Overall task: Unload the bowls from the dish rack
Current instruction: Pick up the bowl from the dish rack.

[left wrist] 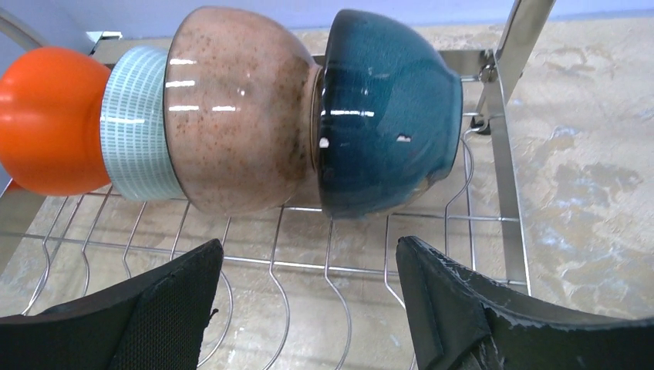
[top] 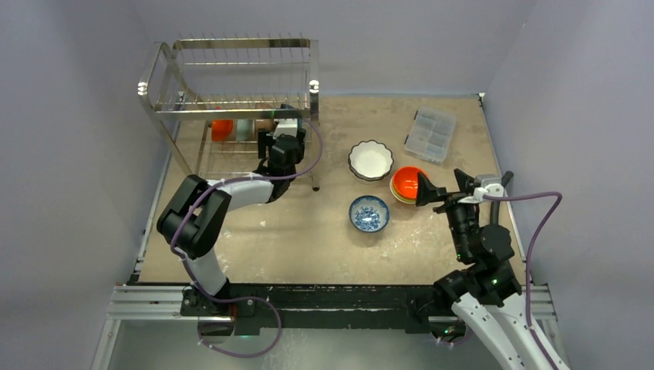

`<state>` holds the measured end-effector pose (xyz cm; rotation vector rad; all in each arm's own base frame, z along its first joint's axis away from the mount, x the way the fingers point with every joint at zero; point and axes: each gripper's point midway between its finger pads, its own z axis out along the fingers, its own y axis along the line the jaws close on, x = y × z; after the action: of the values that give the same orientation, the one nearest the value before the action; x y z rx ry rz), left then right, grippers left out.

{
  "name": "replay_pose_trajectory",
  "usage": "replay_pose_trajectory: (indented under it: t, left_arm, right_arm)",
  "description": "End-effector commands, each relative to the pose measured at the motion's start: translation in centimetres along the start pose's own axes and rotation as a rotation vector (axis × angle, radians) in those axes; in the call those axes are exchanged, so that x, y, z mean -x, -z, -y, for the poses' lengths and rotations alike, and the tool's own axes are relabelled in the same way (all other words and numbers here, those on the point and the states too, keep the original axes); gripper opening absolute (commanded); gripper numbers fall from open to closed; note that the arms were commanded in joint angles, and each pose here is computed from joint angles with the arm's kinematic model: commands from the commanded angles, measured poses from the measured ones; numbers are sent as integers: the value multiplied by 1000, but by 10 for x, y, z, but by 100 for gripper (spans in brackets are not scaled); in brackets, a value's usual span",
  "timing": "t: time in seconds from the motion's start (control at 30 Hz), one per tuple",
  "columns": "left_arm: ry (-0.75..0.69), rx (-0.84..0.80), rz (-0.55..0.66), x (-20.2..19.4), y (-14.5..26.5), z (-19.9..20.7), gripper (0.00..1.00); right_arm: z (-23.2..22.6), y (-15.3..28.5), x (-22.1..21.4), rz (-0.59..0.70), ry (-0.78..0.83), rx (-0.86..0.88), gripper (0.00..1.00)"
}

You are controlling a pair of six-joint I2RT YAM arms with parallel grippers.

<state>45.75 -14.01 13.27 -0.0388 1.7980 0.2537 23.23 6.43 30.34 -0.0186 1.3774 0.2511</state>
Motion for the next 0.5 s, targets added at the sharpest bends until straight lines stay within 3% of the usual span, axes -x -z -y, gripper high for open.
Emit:
replay_pose_trajectory:
  t: [0.0, 0.27, 0.47]
  left_arm:
    - [33, 9, 55, 25, -10, 5, 82]
    - [40, 37, 57, 30, -17, 7, 82]
    - [64, 36, 63, 35, -14, 5, 82]
  right_arm:
    - [-2, -2, 10, 34, -9, 7, 99]
    - [-13, -13, 9, -2, -7, 40, 99]
    - [-73, -42, -21, -190, -110, 273, 99]
